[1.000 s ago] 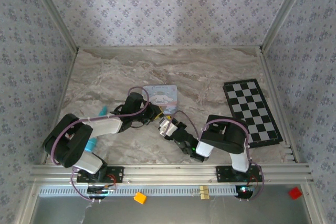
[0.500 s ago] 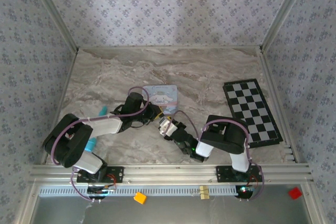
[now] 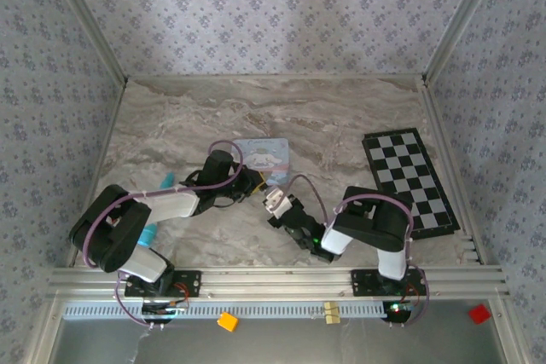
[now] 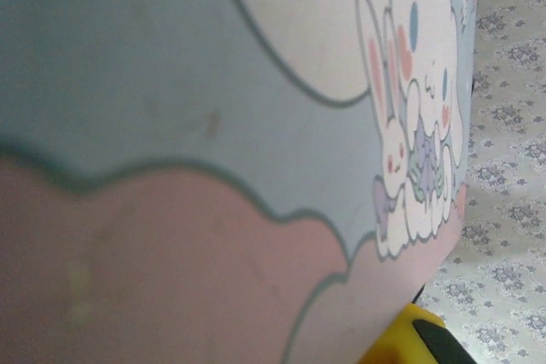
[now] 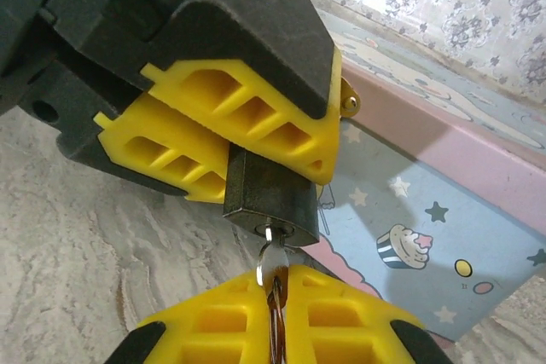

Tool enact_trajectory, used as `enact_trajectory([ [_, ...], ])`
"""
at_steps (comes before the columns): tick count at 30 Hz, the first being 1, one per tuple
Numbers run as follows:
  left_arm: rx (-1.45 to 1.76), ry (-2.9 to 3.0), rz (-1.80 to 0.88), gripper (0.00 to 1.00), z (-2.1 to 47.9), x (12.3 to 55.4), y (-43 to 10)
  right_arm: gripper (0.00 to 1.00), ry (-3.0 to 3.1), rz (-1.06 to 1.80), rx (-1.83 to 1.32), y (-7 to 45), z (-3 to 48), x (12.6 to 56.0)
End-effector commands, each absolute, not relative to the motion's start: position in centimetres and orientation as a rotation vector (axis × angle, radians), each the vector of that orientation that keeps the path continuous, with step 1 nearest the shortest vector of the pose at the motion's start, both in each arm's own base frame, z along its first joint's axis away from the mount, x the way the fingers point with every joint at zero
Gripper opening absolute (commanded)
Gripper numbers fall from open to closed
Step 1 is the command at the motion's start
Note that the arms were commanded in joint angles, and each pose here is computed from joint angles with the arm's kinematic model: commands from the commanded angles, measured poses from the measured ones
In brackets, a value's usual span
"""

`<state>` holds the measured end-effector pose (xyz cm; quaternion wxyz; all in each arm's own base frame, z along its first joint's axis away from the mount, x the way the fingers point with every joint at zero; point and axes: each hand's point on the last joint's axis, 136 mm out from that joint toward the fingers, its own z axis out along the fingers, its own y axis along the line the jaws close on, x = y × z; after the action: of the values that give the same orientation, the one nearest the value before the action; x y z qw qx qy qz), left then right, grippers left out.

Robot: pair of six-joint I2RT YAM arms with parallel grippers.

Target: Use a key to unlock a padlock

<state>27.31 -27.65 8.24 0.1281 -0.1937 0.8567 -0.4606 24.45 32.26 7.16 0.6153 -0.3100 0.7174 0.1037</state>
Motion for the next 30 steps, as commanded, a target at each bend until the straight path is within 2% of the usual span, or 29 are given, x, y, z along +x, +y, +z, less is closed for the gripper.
enact_trajectory([
  [1,-0.522,2.503,-1.376,0.00,8.4,26.9,-28.5,0.09,1.668,0.400,-0.587,32.5,9.0,24.6],
  [11,-0.525,2.510,-1.368,0.00,7.8,27.0,-28.5,0.06,1.828,0.669,-0.495,32.7,8.0,23.6],
  [14,-0.523,2.506,-1.372,0.00,7.8,27.0,-28.6,0.02,1.891,0.740,-0.456,32.6,7.2,23.7],
  [22,-0.523,2.511,-1.351,0.01,7.5,27.0,-28.4,0.00,1.936,0.788,-0.433,32.5,6.4,23.6],
  [30,-0.548,2.524,-1.316,0.35,6.9,27.2,-27.9,0.00,1.959,0.726,-0.443,31.8,5.9,23.3],
])
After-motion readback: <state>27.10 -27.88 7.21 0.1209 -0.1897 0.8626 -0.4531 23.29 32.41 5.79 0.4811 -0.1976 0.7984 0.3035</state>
